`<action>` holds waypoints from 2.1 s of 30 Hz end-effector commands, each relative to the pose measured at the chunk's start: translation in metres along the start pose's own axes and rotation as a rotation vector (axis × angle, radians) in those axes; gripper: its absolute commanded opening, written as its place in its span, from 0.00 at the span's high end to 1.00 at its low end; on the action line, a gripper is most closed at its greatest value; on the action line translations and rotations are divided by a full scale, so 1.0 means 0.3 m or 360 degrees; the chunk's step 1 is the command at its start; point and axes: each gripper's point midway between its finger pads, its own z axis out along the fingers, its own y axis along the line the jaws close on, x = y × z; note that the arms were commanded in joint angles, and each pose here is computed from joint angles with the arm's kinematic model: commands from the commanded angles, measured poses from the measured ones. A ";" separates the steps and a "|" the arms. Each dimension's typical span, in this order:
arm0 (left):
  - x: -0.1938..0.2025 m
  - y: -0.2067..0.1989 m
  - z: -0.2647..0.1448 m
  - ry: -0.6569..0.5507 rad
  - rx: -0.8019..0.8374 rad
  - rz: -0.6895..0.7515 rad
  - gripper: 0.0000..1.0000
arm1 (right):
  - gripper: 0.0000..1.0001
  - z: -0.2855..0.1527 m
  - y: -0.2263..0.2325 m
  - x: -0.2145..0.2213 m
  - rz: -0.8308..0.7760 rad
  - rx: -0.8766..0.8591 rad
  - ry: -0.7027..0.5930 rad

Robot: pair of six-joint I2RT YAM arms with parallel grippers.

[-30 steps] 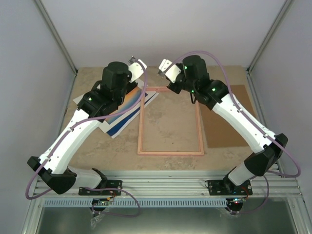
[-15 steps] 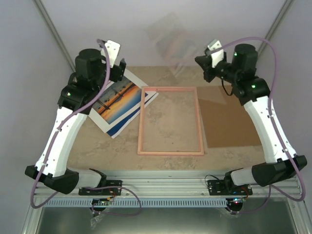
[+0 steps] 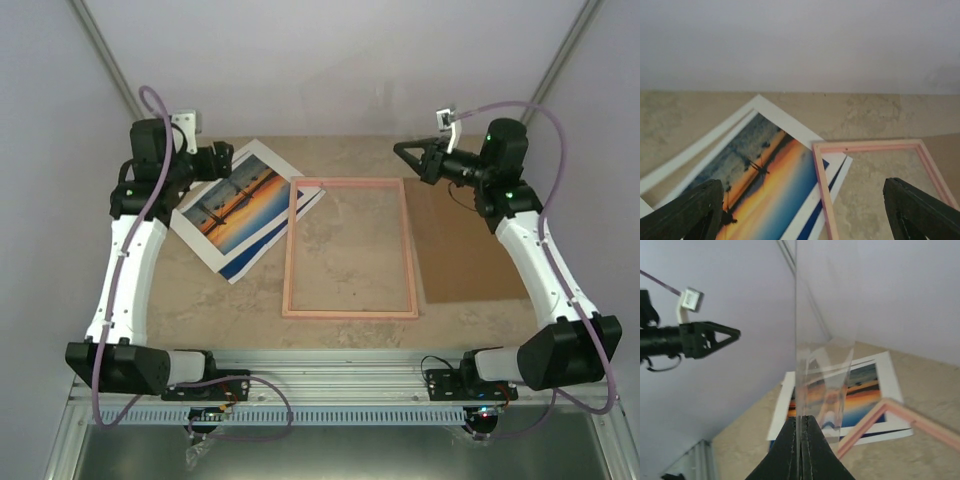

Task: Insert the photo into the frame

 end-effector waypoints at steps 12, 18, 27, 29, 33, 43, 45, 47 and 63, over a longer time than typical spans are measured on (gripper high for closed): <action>0.035 0.005 0.022 -0.0031 0.0154 -0.0184 0.10 | 1.00 0.124 -0.015 0.168 0.1046 -0.0378 -0.0131; 0.048 0.011 0.044 -0.0016 0.0151 -0.0189 0.10 | 1.00 0.166 -0.022 0.147 0.1193 -0.0434 -0.0186; 0.023 0.077 0.041 -0.0040 0.0062 -0.0207 0.10 | 1.00 0.299 -0.098 0.333 0.1483 -0.0347 -0.0167; 0.035 0.086 0.051 -0.0025 0.0056 -0.0215 0.10 | 0.99 0.318 -0.149 0.394 0.1491 -0.0291 -0.0178; 0.063 0.099 0.068 0.0006 0.0046 -0.0222 0.10 | 0.99 0.331 -0.215 0.475 0.1518 -0.0215 -0.0208; 0.102 0.111 0.119 0.0074 0.0045 -0.0242 0.09 | 0.99 0.265 -0.323 0.733 0.1596 0.0140 -0.0131; 0.113 0.116 0.130 0.0091 0.0041 -0.0244 0.10 | 0.99 0.260 -0.333 0.756 0.1597 0.0169 -0.0107; 0.122 0.119 0.138 0.0103 0.0039 -0.0244 0.10 | 1.00 0.253 -0.336 0.774 0.1586 0.0179 -0.0086; 0.154 0.130 0.174 0.0146 0.0036 -0.0255 0.10 | 0.99 0.184 -0.418 0.905 0.1497 0.0328 0.0038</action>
